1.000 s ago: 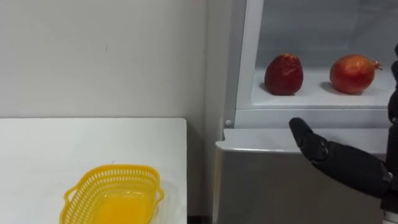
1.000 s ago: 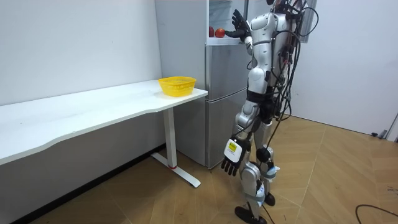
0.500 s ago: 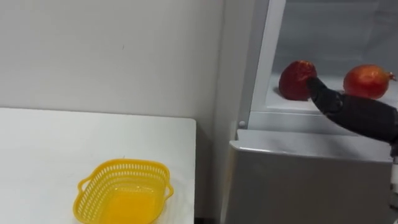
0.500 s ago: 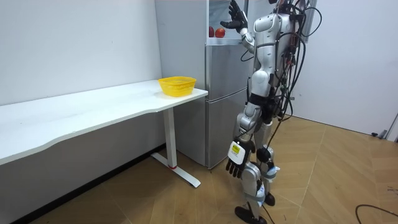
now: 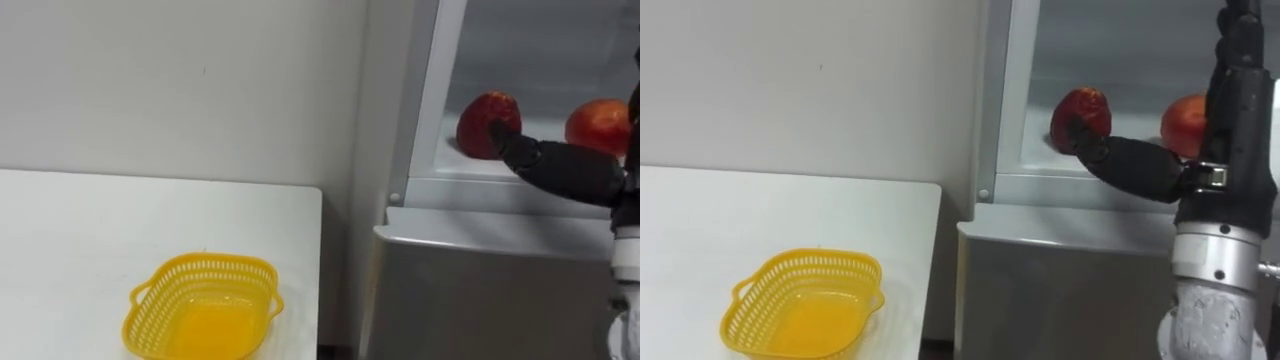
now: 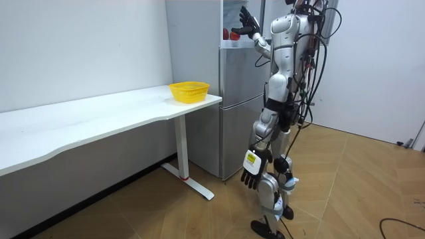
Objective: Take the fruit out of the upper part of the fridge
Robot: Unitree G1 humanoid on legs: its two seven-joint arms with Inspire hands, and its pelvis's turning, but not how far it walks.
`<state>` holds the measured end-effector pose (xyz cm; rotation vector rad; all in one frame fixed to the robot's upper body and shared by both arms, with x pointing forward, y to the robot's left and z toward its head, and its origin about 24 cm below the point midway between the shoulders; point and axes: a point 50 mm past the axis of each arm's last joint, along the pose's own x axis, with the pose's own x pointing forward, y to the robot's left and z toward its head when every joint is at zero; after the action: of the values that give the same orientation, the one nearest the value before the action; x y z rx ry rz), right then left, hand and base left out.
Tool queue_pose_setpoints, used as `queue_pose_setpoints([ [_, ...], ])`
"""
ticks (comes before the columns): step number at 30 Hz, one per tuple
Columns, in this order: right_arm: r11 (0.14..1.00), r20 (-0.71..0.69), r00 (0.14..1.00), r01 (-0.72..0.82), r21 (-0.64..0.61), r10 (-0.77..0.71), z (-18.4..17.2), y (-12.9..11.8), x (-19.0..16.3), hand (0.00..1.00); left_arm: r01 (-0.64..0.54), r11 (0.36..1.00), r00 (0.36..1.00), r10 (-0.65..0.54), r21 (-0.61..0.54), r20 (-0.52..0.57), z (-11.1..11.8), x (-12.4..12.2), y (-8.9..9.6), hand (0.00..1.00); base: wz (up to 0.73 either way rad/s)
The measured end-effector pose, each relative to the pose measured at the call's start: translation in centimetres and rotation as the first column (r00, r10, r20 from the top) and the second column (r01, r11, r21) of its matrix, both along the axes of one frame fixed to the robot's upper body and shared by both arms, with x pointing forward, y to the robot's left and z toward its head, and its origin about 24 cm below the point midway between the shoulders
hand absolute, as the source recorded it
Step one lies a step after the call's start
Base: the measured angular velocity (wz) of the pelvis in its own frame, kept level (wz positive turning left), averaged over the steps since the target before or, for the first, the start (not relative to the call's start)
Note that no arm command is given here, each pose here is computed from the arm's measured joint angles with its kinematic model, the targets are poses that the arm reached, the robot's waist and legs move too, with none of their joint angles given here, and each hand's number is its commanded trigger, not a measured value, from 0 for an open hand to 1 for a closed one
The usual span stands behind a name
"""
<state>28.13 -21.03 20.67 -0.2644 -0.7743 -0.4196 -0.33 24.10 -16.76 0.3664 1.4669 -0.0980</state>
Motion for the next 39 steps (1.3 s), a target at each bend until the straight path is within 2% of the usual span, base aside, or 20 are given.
queue_pose_setpoints([
  [15, 0.999, -0.096, 0.995, 0.021, 0.047, -0.016, -0.5, -1.4, 2.4, 0.0, -0.001, 0.999, 1.0, 0.001, -0.039, -0.015, 0.0, -0.1, 0.0, 0.0, 0.04],
  [23, 0.998, -0.181, 0.983, -0.012, 0.063, 0.023, -1.0, -1.9, 3.1, 0.0, -0.008, 0.999, 0.999, 0.01, -0.034, 0.034, 0.3, 0.8, 0.2, 0.0, 0.01],
  [30, 0.998, -0.169, 0.985, -0.034, 0.048, 0.042, -0.3, -1.6, 3.4, 0.0, -0.003, 0.999, 0.999, 0.004, -0.042, 0.035, 0.4, 0.9, 0.2, 0.0, 0.0],
  [35, 1.0, -0.249, 0.968, -0.012, 0.021, 0.017, -1.2, -2.4, 4.0, 0.0, 0.008, 0.999, 0.999, -0.007, -0.034, 0.031, 0.4, 1.0, 0.2, 0.0, 0.0],
  [39, 1.0, -0.258, 0.966, -0.011, 0.022, 0.017, -1.3, -2.5, 4.0, 0.0, 0.006, 0.999, 1.0, -0.005, -0.034, 0.026, 0.4, 0.9, 0.2, 0.0, 0.0],
])
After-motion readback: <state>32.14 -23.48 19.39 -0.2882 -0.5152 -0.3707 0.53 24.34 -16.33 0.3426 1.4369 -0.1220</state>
